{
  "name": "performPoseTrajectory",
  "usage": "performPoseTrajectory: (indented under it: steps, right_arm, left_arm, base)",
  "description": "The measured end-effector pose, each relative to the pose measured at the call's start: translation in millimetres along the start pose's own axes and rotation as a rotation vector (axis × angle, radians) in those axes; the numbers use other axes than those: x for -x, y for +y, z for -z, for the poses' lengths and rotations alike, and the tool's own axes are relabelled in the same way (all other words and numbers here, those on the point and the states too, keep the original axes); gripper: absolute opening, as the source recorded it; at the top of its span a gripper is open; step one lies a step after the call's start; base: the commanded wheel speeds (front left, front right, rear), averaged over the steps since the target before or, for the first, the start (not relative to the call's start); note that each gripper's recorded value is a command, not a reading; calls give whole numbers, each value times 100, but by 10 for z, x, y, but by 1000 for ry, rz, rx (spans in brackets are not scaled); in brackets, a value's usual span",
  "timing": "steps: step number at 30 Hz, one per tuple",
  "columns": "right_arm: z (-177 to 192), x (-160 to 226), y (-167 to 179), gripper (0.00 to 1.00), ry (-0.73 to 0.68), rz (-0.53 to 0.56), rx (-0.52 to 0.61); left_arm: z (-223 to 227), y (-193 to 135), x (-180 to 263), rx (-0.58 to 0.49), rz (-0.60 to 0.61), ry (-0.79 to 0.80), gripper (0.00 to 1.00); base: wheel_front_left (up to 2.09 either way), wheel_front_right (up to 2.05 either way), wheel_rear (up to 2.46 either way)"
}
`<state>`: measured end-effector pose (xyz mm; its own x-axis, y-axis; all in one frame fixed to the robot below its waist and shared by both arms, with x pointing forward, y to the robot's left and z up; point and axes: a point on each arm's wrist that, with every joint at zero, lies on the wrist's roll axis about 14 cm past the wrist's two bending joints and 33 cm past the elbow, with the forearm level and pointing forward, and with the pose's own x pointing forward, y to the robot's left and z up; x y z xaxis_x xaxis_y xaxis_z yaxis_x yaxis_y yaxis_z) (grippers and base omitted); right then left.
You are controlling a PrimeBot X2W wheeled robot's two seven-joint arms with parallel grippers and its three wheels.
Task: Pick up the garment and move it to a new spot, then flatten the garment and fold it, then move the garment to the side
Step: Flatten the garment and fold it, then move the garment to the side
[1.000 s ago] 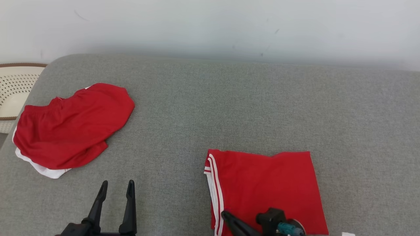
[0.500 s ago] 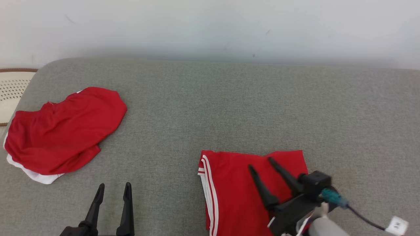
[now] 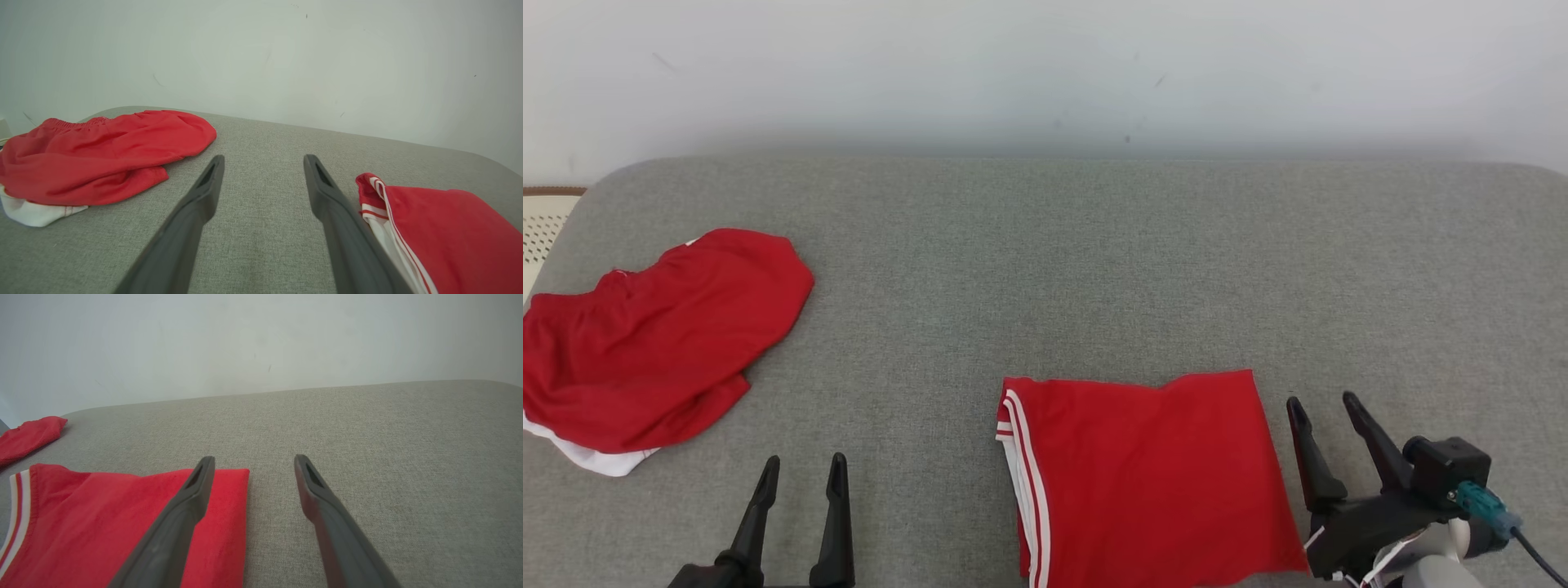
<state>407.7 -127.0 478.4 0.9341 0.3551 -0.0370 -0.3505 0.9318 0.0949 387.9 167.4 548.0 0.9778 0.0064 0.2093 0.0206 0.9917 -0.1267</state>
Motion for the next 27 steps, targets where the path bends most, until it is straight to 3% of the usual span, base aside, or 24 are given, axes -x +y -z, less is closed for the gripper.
performPoseTrajectory:
  steps: [8,19,20,21,22,27]
  right_arm:
    - [447,105,47,100,172,8,-59]
    - [735,80,162,100,317,-25,-115]
    - [759,86,184,95,329,-28,-129]
    - [790,95,215,72,347,-36,-138]
    - [815,104,243,0,362,-45,-144]
    - [806,105,249,0,363,-61,-152]
  left_arm:
    - [22,-28,-15,2,9,5,100]
    - [46,-6,-3,-1,0,13,100]
    - [44,-4,-2,-1,-1,12,100]
    - [44,0,-1,-2,-3,12,100]
    - [43,3,-1,-2,-5,12,100]
    - [44,-4,-5,0,-4,12,100]
  base:
    - [0,0,0]
    - [0,0,0]
    - [0,0,0]
    - [0,0,0]
    - [0,0,0]
    - [0,0,0]
